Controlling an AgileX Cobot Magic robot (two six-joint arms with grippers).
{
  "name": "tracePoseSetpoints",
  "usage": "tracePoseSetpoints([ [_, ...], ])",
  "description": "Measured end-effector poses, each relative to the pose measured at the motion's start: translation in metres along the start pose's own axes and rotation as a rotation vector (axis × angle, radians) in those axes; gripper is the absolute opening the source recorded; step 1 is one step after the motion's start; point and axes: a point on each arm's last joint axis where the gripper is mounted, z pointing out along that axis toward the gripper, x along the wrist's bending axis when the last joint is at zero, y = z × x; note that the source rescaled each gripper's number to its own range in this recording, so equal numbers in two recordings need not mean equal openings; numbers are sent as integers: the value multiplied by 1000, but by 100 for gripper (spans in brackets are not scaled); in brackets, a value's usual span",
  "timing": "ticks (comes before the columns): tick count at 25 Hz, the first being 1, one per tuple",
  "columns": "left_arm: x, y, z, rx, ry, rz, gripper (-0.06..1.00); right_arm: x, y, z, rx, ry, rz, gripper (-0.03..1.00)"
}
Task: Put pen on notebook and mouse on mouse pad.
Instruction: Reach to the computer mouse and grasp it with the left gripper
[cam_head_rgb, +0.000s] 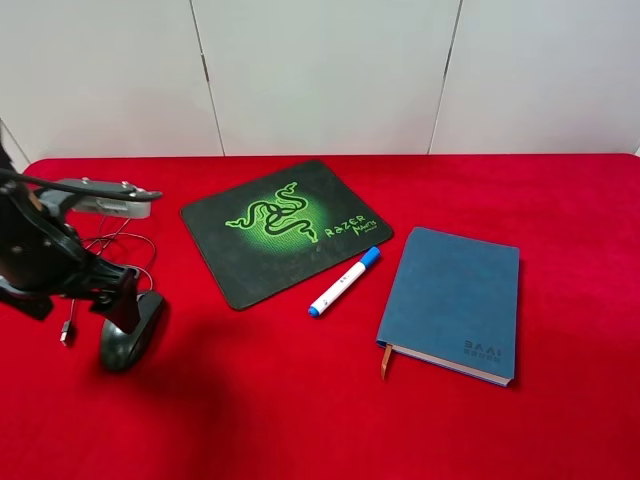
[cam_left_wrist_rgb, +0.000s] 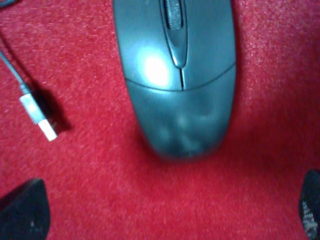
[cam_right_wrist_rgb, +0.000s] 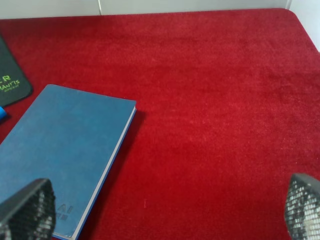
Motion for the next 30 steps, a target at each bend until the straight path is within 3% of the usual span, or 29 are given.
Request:
tracePoseSetpoints([
  [23, -2, 16, 71, 8, 2, -9, 100, 0, 0, 0, 0, 0, 0, 100],
  [26, -2, 16, 71, 8, 3, -7, 92, 0, 0, 0, 0, 0, 0, 100],
  [30, -2, 16, 72, 8, 6, 1, 66, 0, 0, 0, 0, 0, 0, 100],
])
